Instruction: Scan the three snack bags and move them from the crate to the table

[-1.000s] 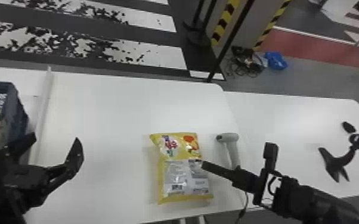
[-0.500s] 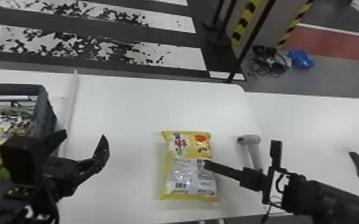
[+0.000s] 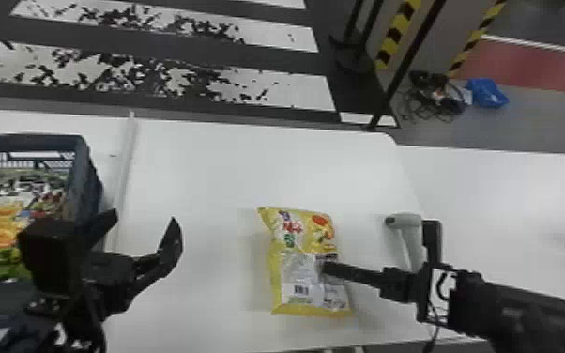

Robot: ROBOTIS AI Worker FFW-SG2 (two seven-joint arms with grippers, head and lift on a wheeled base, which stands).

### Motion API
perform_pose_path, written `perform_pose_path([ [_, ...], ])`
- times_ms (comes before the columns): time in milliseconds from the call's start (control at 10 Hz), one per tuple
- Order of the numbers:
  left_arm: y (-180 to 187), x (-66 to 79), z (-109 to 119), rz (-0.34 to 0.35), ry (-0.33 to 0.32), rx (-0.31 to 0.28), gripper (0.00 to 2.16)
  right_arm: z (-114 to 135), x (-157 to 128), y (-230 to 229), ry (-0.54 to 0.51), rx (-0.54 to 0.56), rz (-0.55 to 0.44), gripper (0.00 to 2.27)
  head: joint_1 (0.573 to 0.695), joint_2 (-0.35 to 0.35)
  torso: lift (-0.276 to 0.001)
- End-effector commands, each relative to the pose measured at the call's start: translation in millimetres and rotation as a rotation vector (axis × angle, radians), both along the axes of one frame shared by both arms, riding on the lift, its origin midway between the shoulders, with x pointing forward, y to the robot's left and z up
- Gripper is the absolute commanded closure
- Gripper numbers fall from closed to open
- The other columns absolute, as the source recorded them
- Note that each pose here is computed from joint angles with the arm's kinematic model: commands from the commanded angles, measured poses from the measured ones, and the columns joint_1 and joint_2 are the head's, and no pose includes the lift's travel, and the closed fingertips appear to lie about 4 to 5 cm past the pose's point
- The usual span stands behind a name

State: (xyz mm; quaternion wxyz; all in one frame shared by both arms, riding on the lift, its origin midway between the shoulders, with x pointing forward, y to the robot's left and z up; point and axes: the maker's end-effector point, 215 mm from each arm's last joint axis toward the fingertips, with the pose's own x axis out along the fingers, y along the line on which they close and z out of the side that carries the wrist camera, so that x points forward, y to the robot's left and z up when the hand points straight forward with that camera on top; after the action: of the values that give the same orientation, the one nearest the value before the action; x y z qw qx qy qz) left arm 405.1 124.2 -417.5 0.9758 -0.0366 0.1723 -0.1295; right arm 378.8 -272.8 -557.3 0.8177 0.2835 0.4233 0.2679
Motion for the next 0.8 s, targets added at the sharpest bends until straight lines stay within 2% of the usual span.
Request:
perform_pose_path([
  [0,0,-3.3,-2,0.001,0.006,0.001,0.03,16,-6,-2,-0.021,0.028,-0.016,2.24,0.695,-0.213,-0.062],
  [200,-1,-4.0,1,0.002,-0.001,-0.002,0.03,69,-9,-11,-0.074,0.135,-0.053,2.24,0.695,-0.219,-0.062],
  [400,-12,-2.2,5,-0.01,-0.012,-0.011,0.03,126,7,-45,-0.185,0.224,-0.137,2.24,0.695,-0.239,-0.062],
  [500,-13,-1.2,6,-0.011,-0.014,-0.011,0.03,158,30,-83,-0.308,0.258,-0.239,2.24,0.695,-0.254,-0.062],
  [600,-13,-0.5,7,-0.011,-0.016,-0.011,0.03,188,60,-142,-0.471,0.25,-0.407,2.24,0.695,-0.293,-0.062],
  [700,-10,-0.4,5,-0.007,-0.013,-0.007,0.03,206,85,-210,-0.619,0.143,-0.598,2.24,0.695,-0.343,-0.062],
])
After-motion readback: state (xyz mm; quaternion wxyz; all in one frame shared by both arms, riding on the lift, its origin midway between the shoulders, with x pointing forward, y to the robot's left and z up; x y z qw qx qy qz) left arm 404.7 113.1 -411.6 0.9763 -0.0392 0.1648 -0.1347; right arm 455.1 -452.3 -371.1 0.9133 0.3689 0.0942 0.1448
